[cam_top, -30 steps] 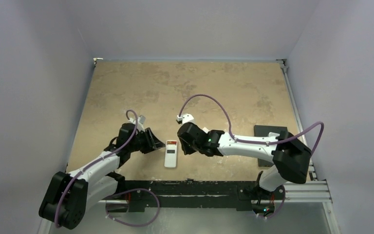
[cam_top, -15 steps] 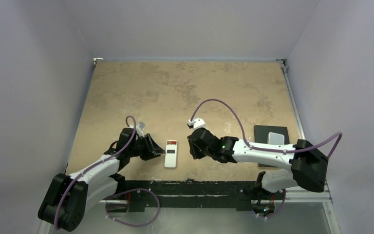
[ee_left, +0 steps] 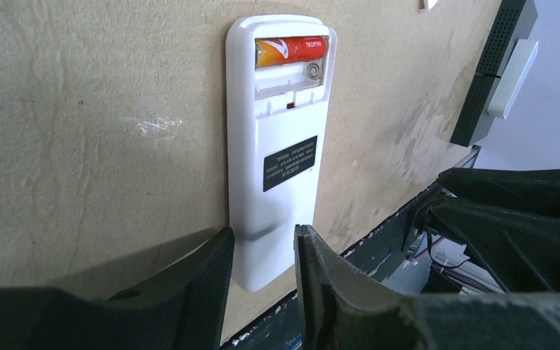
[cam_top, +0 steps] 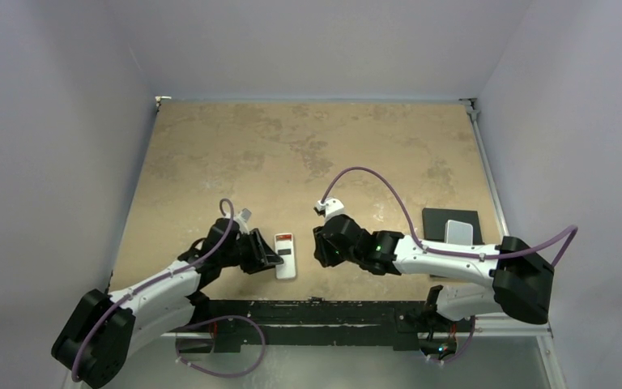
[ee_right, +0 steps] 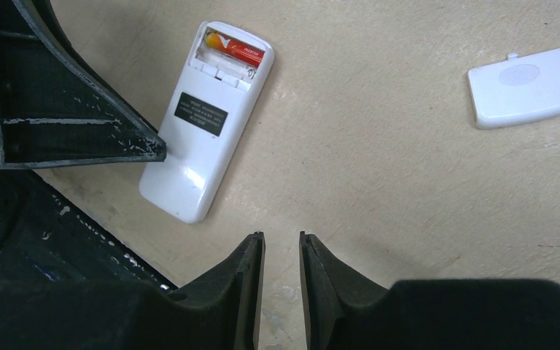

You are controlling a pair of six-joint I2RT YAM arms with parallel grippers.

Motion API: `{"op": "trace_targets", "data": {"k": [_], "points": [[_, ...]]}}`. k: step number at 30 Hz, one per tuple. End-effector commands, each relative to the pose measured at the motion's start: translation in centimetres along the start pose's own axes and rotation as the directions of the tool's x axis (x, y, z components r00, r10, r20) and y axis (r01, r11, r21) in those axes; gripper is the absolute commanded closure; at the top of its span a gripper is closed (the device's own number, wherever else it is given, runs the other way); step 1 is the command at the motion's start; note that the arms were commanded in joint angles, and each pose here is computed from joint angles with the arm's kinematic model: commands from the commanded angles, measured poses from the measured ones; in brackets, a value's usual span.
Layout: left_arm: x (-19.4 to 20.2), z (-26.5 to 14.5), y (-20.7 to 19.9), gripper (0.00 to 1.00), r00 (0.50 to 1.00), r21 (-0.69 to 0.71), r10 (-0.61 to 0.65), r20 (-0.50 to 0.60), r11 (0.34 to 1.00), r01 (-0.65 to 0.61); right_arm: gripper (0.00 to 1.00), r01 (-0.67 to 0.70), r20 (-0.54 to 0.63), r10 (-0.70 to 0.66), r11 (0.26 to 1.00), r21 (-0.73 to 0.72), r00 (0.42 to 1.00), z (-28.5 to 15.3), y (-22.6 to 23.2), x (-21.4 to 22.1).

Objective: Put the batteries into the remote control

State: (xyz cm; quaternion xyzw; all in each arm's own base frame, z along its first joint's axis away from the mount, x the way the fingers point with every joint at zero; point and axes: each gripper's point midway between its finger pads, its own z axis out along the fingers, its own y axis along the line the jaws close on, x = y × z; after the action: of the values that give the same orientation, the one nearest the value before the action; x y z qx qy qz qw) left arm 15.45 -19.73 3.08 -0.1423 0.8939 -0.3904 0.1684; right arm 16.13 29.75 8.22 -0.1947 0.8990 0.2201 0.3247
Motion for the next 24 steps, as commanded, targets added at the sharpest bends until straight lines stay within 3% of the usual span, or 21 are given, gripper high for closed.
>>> {"op": "trace_targets", "data": {"k": [1,24], "points": [[-0.5,0.4,-0.9,0.64,0.999,0.024,-0.022,0.030,0.999,0.021,0.68,-0.005,0.035,0.007,0.999,-0.045,0.999,-0.2,1.2,-1.1],[0.8,3.8,-5.3,0.64,0.998,0.078,0.055,-0.026,0.996,-0.053,0.66,-0.044,0.090,0.046,0.999,-0.028,0.995,-2.0,0.6,-2.4]]}}
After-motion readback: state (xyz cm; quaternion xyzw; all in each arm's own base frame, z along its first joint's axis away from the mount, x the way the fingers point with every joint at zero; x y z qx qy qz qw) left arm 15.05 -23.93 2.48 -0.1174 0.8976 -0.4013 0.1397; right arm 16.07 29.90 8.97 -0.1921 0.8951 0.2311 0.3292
